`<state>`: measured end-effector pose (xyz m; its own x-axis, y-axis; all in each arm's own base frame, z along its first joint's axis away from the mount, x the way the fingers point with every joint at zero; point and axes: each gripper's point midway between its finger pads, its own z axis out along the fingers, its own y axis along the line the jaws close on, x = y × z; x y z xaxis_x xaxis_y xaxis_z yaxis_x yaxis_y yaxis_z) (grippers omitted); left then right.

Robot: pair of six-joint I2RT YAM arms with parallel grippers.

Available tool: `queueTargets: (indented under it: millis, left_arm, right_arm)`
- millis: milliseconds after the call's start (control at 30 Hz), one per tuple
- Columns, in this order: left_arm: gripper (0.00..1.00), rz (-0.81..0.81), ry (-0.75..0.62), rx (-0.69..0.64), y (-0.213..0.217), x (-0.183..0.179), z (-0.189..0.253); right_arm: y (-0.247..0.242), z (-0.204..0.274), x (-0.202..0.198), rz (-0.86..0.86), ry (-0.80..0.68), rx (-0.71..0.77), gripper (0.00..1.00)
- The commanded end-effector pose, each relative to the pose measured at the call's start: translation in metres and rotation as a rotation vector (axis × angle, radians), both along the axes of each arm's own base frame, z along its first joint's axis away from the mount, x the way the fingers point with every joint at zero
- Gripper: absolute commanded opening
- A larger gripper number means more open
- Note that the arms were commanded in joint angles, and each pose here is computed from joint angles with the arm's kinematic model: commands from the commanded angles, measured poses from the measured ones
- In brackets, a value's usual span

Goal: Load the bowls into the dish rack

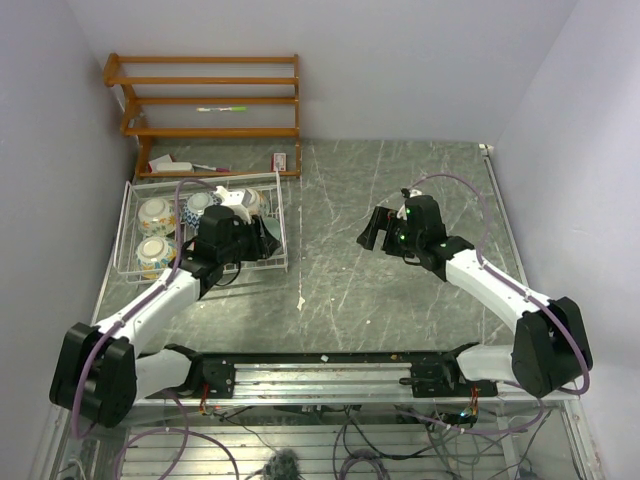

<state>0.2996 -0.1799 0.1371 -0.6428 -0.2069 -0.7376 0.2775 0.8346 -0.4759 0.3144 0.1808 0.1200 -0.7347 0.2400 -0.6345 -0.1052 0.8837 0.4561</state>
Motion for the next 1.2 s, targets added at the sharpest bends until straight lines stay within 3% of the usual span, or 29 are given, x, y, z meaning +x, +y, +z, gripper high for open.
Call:
queueTargets:
  millis: [0, 333, 533, 667, 700, 1033, 1167]
  left_arm:
    - [0.55, -0.036, -0.063, 0.032, -0.007, 0.012, 0.002]
    - [0.51, -0.060, -0.065, 0.071, -0.016, 0.021, -0.007]
    - [0.32, -0.068, -0.061, 0.081, -0.020, 0.022, -0.009]
    - [0.09, -0.053, -0.078, 0.070, -0.018, 0.020, 0.001]
    - [0.08, -0.042, -0.084, 0.066, -0.016, 0.020, 0.004]
    - [0.07, 0.048, -0.165, -0.043, -0.011, 0.021, 0.043]
    - [0.07, 0.096, -0.212, -0.145, -0.009, 0.023, 0.055]
  right_arm:
    - [0.000, -0.005, 0.002, -0.003, -0.004, 0.003, 0.93]
    - [-0.003, -0.007, 0.003, -0.009, -0.004, -0.012, 0.94]
    - [-0.003, -0.009, 0.003, -0.009, 0.001, -0.008, 0.94]
    - [-0.004, -0.009, 0.003, -0.008, 0.001, -0.009, 0.94]
    - [-0.004, -0.009, 0.003, -0.009, 0.002, -0.009, 0.94]
    - [-0.006, -0.010, 0.000, -0.014, 0.006, -0.010, 0.94]
    - [-0.008, -0.009, -0.001, -0.016, 0.005, -0.017, 0.94]
